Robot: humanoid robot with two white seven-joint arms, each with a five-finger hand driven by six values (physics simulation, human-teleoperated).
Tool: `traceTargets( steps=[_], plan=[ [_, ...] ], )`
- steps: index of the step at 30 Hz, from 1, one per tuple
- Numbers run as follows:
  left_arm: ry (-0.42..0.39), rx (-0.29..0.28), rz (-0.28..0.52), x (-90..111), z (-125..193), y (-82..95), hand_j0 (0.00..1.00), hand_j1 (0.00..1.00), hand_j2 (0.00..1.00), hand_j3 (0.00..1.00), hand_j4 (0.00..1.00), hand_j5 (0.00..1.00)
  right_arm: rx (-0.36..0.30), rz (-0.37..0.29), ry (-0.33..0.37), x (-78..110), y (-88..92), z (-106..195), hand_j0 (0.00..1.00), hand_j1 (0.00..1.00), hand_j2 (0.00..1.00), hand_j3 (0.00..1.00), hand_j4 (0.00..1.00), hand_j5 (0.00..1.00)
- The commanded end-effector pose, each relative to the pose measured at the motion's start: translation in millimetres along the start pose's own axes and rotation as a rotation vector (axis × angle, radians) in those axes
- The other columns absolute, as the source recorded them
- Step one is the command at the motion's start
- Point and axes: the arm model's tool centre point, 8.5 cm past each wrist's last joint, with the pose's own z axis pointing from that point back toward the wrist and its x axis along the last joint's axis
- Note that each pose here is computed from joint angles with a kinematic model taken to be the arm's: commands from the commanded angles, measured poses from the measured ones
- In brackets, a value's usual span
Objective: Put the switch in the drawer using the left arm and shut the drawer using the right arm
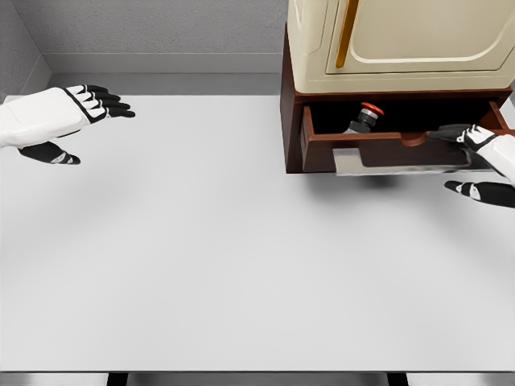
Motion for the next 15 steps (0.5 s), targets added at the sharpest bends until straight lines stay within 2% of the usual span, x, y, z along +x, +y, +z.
traceTargets(
  steps=[1,4,8,15],
  plan=[
    [0.001,0.005,0.005,-0.3,0.3,0.7,1.00,1.00,1.00,1.00,1.00,1.00,-0.009,0.005,-0.030,9.1,-3.4,-4.3,0.80,0.80,0.80,0.80,0.80,0.80],
    [0.000,0.006,0.004,0.1,0.1,0.9,1.00,1.00,1.00,1.00,1.00,1.00,-0.018,0.033,-0.091,28.8,-12.1,-11.1,0.75,0.75,0.75,0.75,0.75,0.75],
    [0.000,0.006,0.004,0.1,0.1,0.9,1.00,1.00,1.00,1.00,1.00,1.00,-0.015,0.063,-0.116,39.4,-20.5,-9.7,0.68,0.68,0.68,0.68,0.68,0.68],
    [-0.001,0.004,0.004,0.4,0.5,0.6,1.00,1.00,1.00,1.00,1.00,1.00,0.028,0.022,-0.098,38.3,0.0,-0.7,0.56,0.56,0.56,0.56,0.56,0.56]
  ],
)
